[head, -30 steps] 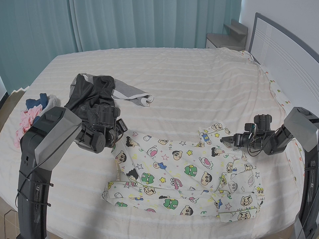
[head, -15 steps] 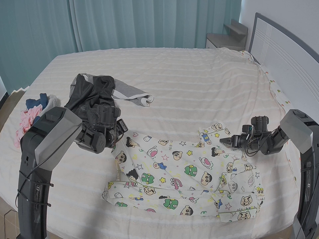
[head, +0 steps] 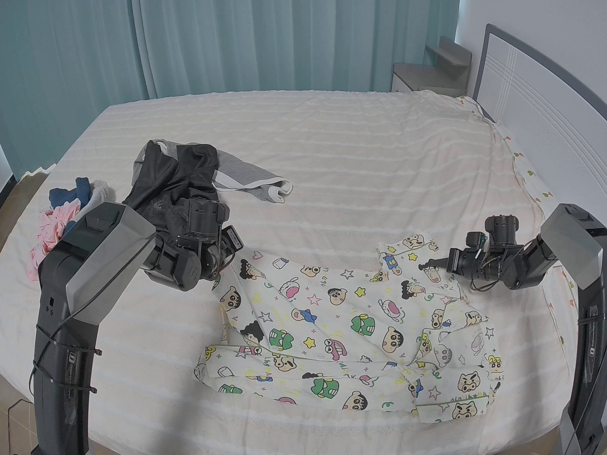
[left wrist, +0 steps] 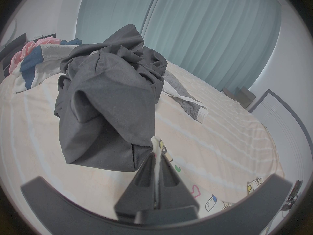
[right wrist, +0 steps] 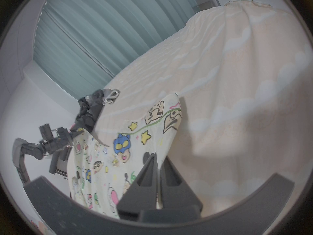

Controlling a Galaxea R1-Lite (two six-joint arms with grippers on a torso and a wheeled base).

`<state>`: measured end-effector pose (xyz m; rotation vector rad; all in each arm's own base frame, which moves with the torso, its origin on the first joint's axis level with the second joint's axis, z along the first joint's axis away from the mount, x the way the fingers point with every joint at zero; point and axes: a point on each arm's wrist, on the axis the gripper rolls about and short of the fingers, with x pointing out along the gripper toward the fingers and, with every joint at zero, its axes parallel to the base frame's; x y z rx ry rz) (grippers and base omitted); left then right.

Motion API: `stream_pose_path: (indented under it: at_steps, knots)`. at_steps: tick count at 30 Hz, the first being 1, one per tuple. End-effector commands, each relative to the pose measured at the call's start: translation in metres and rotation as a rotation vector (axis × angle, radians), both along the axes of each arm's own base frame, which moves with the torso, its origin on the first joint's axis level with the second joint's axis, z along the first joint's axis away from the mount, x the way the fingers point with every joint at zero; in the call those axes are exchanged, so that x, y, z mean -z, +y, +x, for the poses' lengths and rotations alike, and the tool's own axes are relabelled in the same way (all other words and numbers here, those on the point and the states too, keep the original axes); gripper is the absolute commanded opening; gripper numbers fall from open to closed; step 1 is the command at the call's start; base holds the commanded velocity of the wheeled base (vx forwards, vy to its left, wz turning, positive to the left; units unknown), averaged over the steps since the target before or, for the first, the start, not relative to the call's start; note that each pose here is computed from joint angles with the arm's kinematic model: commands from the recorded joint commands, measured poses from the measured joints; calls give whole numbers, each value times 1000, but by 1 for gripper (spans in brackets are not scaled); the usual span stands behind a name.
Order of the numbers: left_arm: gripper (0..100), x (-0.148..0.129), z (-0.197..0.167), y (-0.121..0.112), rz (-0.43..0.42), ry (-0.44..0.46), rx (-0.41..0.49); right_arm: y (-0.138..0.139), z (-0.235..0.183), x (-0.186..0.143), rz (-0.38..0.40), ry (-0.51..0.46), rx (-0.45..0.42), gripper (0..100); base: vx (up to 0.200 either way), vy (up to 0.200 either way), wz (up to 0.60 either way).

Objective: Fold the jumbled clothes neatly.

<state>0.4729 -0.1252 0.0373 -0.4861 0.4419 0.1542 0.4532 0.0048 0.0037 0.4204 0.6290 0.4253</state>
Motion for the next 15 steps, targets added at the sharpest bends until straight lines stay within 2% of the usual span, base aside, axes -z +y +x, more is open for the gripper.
stream_pose_path:
  at_steps: [1,10,15]
  knots:
    - [0,-4,0,2,11,-7,2,-11,-3,-22,29,-34,11,0,0,0,0]
    - [0,-15,0,2,58,-28,31,-17,-1,-29,77,-38,25,0,0,0,0]
    - [0,-22,0,3,55,-46,29,-17,2,-35,84,-87,28,0,0,0,0]
